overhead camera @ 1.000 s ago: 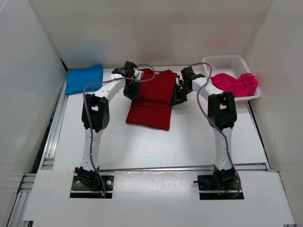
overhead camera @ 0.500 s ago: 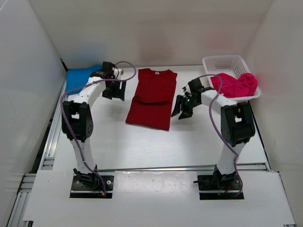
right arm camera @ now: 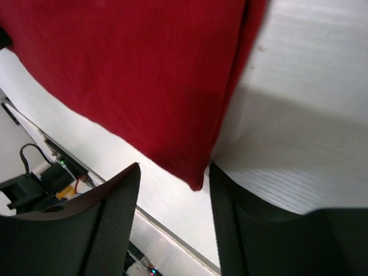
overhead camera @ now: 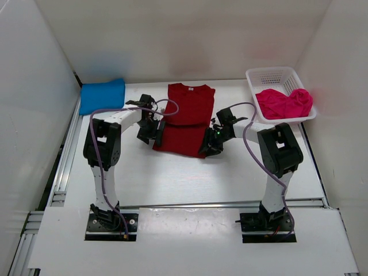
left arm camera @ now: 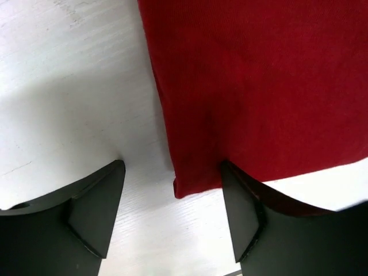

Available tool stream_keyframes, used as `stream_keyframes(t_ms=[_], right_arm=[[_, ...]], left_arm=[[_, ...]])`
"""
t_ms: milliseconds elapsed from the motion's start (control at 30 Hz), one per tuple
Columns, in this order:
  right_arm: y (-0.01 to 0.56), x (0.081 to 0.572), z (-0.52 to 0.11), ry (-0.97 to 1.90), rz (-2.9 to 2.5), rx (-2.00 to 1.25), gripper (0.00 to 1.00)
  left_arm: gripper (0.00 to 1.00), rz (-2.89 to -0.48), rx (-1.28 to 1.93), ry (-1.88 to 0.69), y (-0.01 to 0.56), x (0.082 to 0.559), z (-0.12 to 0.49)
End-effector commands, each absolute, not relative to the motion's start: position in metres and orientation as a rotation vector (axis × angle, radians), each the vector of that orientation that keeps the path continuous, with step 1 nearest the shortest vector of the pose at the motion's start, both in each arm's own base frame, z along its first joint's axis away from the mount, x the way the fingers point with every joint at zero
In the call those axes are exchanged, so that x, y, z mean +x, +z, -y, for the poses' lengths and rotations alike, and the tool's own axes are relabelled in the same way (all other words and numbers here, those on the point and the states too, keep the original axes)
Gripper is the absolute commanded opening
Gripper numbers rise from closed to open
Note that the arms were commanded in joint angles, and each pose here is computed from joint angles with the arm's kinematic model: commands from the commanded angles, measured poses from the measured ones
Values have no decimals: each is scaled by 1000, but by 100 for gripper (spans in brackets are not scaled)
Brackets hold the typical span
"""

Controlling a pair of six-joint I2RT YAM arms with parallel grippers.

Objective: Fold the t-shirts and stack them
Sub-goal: Fold the folded rectangular tshirt in 1/3 of the way

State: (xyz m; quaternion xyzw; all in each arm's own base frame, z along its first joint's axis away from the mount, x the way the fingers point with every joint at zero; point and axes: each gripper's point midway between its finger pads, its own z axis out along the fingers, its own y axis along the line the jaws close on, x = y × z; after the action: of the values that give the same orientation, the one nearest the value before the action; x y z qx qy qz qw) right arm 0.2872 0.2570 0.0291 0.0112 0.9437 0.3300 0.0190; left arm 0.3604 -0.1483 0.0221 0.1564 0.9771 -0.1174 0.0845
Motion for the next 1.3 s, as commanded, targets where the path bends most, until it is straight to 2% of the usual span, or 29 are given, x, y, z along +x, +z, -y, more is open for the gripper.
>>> stream_keyframes(t_ms=[0, 100, 133, 167, 233, 367, 633, 733, 833, 900, 933, 967, 1000, 1100, 1200, 1267], right_arm=[[13, 285, -257, 993, -2956, 76, 45], [10, 284, -257, 990, -2968, 96, 25], [10, 284, -257, 990, -2968, 96, 11], [10, 284, -257, 990, -2968, 96, 6], [14, 283, -257, 994, -2957, 91, 0], [27, 262, -250, 997, -2945, 42, 0], [23, 158, -207, 870, -3037, -60, 0], [21, 127, -191, 854, -3075, -62, 0], [24, 103, -186, 884, -3089, -121, 1], [30, 88, -182, 907, -3107, -189, 26], [30, 86, -177, 878, -3117, -196, 41], [33, 82, -172, 842, -3133, -209, 46], [37, 85, -169, 818, -3114, -211, 48], [53, 100, -159, 675, -3056, -221, 49], [65, 115, -156, 624, -2992, -188, 50], [68, 119, -156, 628, -2983, -158, 46]], left_arm=[[76, -2907, 472, -478, 20, 357, 160], [36, -2935, 501, -515, 16, 343, 168], [25, -2935, 501, -516, 16, 343, 168], [10, -2942, 501, -533, 15, 339, 169], [10, -2936, 505, -574, 21, 337, 173], [10, -2958, 516, -577, 30, 315, 170], [10, -3066, 639, -392, 35, 216, 140], [21, -3171, 715, -481, 35, 168, 144], [43, -3119, 839, -432, 51, 160, 152], [54, -3111, 860, -365, 57, 161, 147], [56, -3073, 876, -309, 61, 167, 146], [56, -3064, 874, -241, 62, 169, 138], [56, -3002, 889, -96, 65, 182, 130], [56, -2825, 927, -42, 92, 203, 145], [53, -2681, 1072, -224, 123, 197, 197], [51, -2618, 1221, -309, 130, 181, 235]])
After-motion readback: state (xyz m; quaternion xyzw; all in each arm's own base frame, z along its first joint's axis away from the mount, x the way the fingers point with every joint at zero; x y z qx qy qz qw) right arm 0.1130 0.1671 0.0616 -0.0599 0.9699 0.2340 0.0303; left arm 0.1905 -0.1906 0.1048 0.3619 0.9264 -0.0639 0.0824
